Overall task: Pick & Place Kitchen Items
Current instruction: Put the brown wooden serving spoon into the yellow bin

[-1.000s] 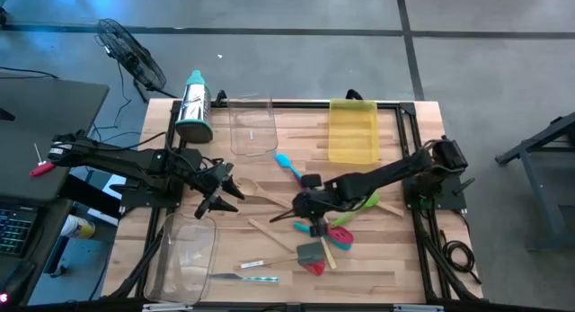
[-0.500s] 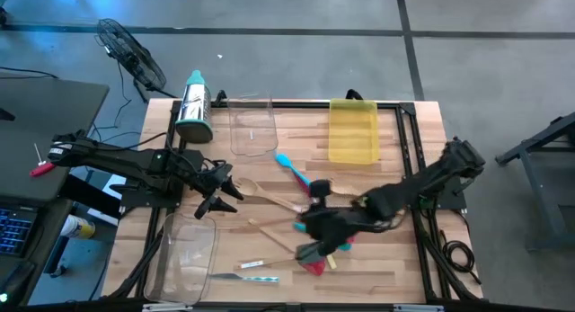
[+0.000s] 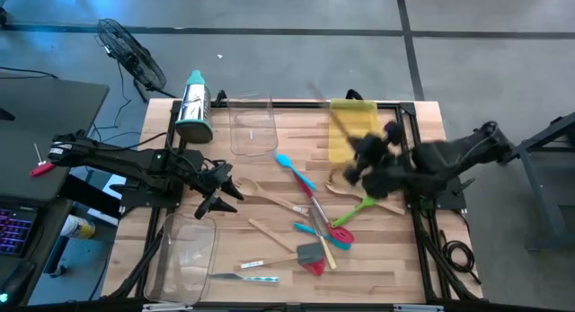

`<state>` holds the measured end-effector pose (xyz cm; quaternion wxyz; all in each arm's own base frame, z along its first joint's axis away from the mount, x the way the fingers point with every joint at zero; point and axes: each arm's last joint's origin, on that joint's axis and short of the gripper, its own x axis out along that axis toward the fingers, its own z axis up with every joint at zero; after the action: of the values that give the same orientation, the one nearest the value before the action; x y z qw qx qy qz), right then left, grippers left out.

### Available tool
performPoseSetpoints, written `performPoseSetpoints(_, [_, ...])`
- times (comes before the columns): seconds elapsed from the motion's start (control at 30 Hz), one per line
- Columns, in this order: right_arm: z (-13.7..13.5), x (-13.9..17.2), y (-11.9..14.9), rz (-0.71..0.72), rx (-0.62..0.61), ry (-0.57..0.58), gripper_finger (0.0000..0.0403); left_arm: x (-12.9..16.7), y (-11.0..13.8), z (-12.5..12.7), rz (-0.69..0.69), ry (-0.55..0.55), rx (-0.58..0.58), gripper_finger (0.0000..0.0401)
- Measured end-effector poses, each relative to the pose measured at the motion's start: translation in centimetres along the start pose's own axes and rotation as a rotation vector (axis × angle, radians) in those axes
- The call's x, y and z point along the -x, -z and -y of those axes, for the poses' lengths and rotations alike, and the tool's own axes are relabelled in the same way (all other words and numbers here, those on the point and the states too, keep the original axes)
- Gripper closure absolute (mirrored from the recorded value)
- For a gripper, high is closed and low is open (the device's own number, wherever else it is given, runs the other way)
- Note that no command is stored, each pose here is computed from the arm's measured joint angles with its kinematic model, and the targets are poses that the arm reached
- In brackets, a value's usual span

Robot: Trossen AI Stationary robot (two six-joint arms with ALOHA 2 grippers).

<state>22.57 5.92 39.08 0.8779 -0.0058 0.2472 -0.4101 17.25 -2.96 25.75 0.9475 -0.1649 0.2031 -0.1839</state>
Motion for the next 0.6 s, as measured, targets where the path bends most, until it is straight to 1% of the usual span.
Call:
performPoseSetpoints(0.1, [2.0, -1.6, 0.1, -0.095, -0.053, 0.093, 0.0382, 0.0, 0.0, 0.0, 0.003, -0.01, -0.018, 0.0184])
performPoseSetpoints(0.23, [3.7, -4.3, 0.6, -0.243, -0.093, 0.168, 0.0382, 0.0, 0.0, 0.0, 0.004, -0.015, -0.024, 0.0184])
performPoseSetpoints(0.33, [4.7, -6.6, 1.3, -0.322, -0.119, 0.222, 0.0382, 0.0, 0.0, 0.0, 0.005, -0.017, -0.024, 0.0184])
performPoseSetpoints(0.5, [6.4, -10.6, 3.3, -0.47, -0.15, 0.262, 0.0382, 0.0, 0.0, -0.1, 0.003, -0.018, -0.023, 0.0184])
performPoseSetpoints(0.6, [7.1, -12.9, 4.7, -0.531, -0.177, 0.239, 0.0382, 0.0, 0.1, -0.1, -0.002, -0.019, -0.022, 0.0184])
